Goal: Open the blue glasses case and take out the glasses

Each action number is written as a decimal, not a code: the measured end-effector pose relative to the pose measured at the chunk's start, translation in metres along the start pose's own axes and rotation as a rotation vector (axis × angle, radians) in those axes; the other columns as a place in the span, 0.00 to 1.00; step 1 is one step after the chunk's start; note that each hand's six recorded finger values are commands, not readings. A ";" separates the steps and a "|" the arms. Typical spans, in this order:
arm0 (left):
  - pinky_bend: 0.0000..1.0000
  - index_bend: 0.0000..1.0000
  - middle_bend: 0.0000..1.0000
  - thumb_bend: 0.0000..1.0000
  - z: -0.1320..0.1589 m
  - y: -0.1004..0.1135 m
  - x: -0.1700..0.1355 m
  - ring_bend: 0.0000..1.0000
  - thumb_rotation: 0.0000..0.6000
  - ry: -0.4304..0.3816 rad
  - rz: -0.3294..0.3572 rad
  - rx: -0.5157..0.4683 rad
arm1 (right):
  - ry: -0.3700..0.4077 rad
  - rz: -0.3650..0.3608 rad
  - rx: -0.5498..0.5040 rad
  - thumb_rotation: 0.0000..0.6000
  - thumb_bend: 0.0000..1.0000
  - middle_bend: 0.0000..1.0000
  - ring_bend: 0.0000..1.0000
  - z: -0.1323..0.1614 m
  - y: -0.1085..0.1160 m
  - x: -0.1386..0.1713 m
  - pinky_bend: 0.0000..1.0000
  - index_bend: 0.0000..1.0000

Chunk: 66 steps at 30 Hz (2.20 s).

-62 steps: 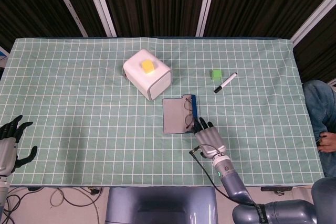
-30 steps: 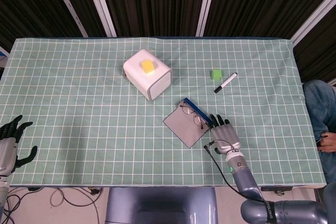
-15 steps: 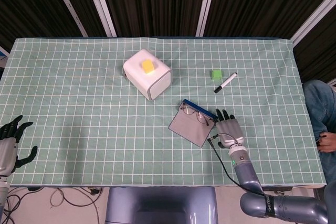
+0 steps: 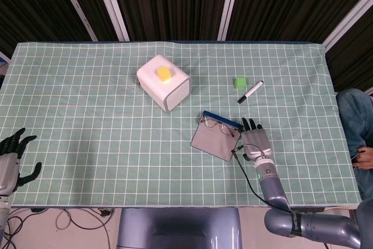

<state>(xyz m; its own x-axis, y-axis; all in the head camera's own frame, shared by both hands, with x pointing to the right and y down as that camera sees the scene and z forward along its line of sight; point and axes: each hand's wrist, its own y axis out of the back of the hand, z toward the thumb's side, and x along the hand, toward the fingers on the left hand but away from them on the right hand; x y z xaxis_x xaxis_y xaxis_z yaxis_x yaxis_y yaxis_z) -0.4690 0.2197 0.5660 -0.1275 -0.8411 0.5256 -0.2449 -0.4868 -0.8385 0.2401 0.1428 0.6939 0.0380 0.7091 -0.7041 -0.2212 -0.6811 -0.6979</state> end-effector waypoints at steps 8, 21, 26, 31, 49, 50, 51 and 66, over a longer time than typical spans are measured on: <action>0.00 0.18 0.00 0.37 0.000 0.000 0.000 0.00 1.00 0.000 0.000 -0.001 | -0.023 0.002 -0.004 1.00 0.32 0.00 0.00 -0.004 0.001 -0.007 0.21 0.24; 0.00 0.18 0.00 0.37 0.000 0.000 0.000 0.00 1.00 0.001 -0.002 0.000 | -0.062 -0.002 -0.025 1.00 0.33 0.00 0.00 -0.011 0.000 -0.022 0.21 0.24; 0.00 0.18 0.00 0.37 0.000 0.000 0.000 0.00 1.00 0.001 -0.002 0.000 | -0.072 -0.002 -0.031 1.00 0.34 0.00 0.00 -0.011 0.001 -0.027 0.21 0.24; 0.00 0.18 0.00 0.37 0.000 0.000 0.000 0.00 1.00 0.002 -0.002 -0.001 | -0.072 -0.005 -0.040 1.00 0.34 0.00 0.00 -0.010 0.002 -0.030 0.21 0.24; 0.00 0.18 0.00 0.37 0.001 0.001 0.000 0.00 1.00 -0.002 0.005 -0.013 | 0.021 -0.049 -0.198 1.00 0.22 0.00 0.00 0.010 0.046 -0.003 0.21 0.22; 0.00 0.18 0.00 0.37 0.001 0.001 0.000 0.00 1.00 -0.003 0.004 -0.013 | 0.018 -0.045 -0.200 1.00 0.21 0.00 0.00 0.010 0.049 -0.004 0.21 0.21; 0.00 0.18 0.00 0.37 0.001 0.000 0.000 0.00 1.00 -0.003 0.003 -0.013 | 0.012 -0.039 -0.199 1.00 0.20 0.00 0.00 0.009 0.050 -0.005 0.21 0.21; 0.00 0.18 0.00 0.37 0.001 -0.002 0.002 0.00 1.00 -0.001 -0.018 -0.021 | -0.130 0.122 -0.156 1.00 0.22 0.21 0.11 0.016 0.096 -0.047 0.21 0.19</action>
<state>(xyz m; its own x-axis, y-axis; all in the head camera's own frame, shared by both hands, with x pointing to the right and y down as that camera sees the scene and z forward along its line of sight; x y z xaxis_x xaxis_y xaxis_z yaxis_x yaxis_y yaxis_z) -0.4675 0.2183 0.5688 -0.1216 -0.8327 0.5402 -0.2668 -0.4968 -0.8258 0.2017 0.0474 0.6623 -0.1077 0.6308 -0.7684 -0.0633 -0.7757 -0.6279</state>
